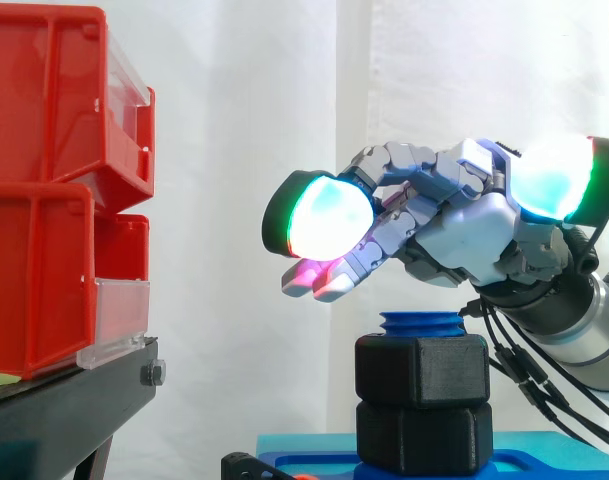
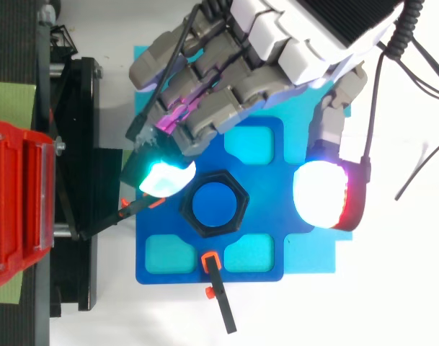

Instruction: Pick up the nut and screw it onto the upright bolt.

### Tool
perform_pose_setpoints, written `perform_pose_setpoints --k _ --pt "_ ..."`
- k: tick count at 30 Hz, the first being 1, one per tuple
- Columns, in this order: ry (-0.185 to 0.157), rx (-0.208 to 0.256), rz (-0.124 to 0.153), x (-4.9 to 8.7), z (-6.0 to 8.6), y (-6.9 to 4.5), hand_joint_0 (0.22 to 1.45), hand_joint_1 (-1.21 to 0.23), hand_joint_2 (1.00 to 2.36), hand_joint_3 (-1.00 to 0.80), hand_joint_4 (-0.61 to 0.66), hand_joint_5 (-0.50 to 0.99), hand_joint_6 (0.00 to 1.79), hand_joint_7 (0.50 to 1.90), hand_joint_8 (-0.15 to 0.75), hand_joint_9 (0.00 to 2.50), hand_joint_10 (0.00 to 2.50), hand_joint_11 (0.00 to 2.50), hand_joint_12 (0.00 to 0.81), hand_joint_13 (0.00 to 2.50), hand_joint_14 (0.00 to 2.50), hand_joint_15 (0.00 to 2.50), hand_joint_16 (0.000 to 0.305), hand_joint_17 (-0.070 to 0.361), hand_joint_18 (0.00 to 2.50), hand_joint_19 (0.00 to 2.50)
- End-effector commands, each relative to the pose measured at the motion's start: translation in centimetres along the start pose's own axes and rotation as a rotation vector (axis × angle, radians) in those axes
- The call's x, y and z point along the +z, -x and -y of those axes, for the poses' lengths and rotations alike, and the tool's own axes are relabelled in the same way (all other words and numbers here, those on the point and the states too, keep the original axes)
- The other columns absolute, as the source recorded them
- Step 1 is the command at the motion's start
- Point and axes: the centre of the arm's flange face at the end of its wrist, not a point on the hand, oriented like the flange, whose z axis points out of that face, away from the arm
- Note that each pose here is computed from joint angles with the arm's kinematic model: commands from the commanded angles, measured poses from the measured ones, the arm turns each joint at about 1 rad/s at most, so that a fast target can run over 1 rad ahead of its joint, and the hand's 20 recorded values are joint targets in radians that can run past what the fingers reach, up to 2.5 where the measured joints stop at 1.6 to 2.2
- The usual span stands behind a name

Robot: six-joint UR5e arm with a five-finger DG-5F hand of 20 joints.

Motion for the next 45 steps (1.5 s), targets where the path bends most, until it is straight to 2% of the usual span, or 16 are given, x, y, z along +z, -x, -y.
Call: perform_pose_setpoints --k 1,4,7,14,15,17,18,26,35,45 --pt "-0.009 0.001 0.0 0.0 -0.3 -0.9 0.47 -0.17 1.0 -0.5 0.17 -0.16 0.5 0.58 0.243 0.84 0.0 0.0 0.313 0.67 0.0 0.0 0.038 0.085 0.45 0.15" --pt "-0.027 -0.005 0.007 -0.5 -0.6 -2.1 0.47 -0.17 1.0 -0.5 0.16 -0.17 0.5 0.57 0.242 0.82 0.0 0.0 0.314 0.64 0.0 0.0 0.037 0.084 0.42 0.14" --pt "-0.031 -0.006 0.019 -0.8 -0.8 -2.8 0.47 -0.17 1.0 -0.5 0.16 -0.17 0.5 0.57 0.241 0.81 0.0 0.0 0.312 0.63 0.0 0.0 0.038 0.085 0.41 0.14" --pt "-0.03 -0.007 0.019 -0.9 -0.9 -3.2 0.46 -0.16 1.0 -0.5 0.15 -0.17 0.5 0.57 0.235 0.75 0.0 0.0 0.32 0.59 0.0 0.0 0.038 0.086 0.34 0.11" --pt "-0.035 0.001 0.015 -1.2 -0.7 -3.7 0.46 -0.16 1.0 -0.5 0.16 -0.17 0.5 0.57 0.236 0.75 0.0 0.0 0.321 0.59 0.0 0.0 0.038 0.086 0.34 0.1" --pt "-0.033 0.004 0.017 -1.2 -0.6 -3.9 0.46 -0.16 1.0 -0.5 0.15 -0.17 0.5 0.57 0.236 0.75 0.0 0.0 0.322 0.58 0.0 0.0 0.038 0.086 0.34 0.1" --pt "-0.04 0.011 0.016 -1.5 -0.4 -4.5 0.46 -0.16 1.0 -0.5 0.16 -0.17 0.5 0.58 0.237 0.74 0.0 0.0 0.322 0.58 0.0 0.0 0.038 0.086 0.34 0.1" --pt "-0.047 0.007 0.029 -1.4 -0.3 -4.4 0.46 -0.16 1.0 -0.5 0.17 -0.16 0.5 0.62 0.246 0.75 0.0 0.0 0.327 0.58 0.0 0.0 0.038 0.086 0.33 0.11" --pt "-0.06 0.013 0.016 -1.6 -0.3 -4.7 0.46 -0.15 1.0 -0.5 0.2 -0.14 0.5 0.72 0.262 0.75 0.0 0.0 0.333 0.58 0.0 0.0 0.039 0.087 0.34 0.12" --pt "-0.067 0.018 0.009 -2.0 -0.2 -4.7 0.46 -0.15 1.0 -0.5 0.21 -0.12 0.5 0.77 0.271 0.76 0.0 0.0 0.341 0.59 0.0 0.0 0.039 0.087 0.35 0.14"
